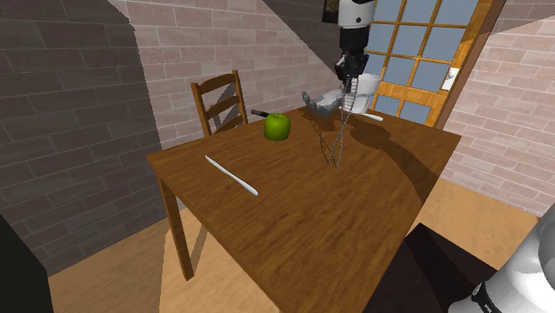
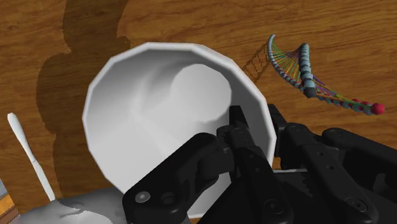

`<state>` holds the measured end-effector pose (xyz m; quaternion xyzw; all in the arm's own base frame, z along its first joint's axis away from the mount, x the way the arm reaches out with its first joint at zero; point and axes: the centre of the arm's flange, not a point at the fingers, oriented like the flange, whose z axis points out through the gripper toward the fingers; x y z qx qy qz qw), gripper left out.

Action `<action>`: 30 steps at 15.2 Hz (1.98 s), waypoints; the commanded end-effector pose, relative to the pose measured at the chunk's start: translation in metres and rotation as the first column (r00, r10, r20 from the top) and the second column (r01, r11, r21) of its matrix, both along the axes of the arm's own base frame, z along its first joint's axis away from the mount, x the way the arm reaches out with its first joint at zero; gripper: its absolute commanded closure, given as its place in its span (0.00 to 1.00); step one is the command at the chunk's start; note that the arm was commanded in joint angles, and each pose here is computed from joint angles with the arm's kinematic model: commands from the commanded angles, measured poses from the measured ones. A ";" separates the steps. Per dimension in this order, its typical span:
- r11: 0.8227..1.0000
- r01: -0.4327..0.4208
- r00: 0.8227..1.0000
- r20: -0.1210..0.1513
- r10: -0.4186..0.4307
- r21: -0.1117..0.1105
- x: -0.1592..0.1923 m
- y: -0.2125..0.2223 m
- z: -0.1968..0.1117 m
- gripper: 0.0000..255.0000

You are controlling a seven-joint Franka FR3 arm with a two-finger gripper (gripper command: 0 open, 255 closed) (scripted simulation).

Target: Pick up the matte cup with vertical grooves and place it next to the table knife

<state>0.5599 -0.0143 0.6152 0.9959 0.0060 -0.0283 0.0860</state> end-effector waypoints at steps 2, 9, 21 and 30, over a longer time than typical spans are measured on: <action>1.000 0.001 1.000 0.001 -0.001 0.000 0.013 0.038 -0.001 1.00; 1.000 0.001 1.000 0.001 -0.001 0.000 0.044 0.125 0.000 1.00; 1.000 0.001 1.000 0.001 -0.001 0.000 0.077 0.216 -0.026 1.00; 1.000 0.001 1.000 0.001 -0.001 0.000 0.077 0.216 -0.074 1.00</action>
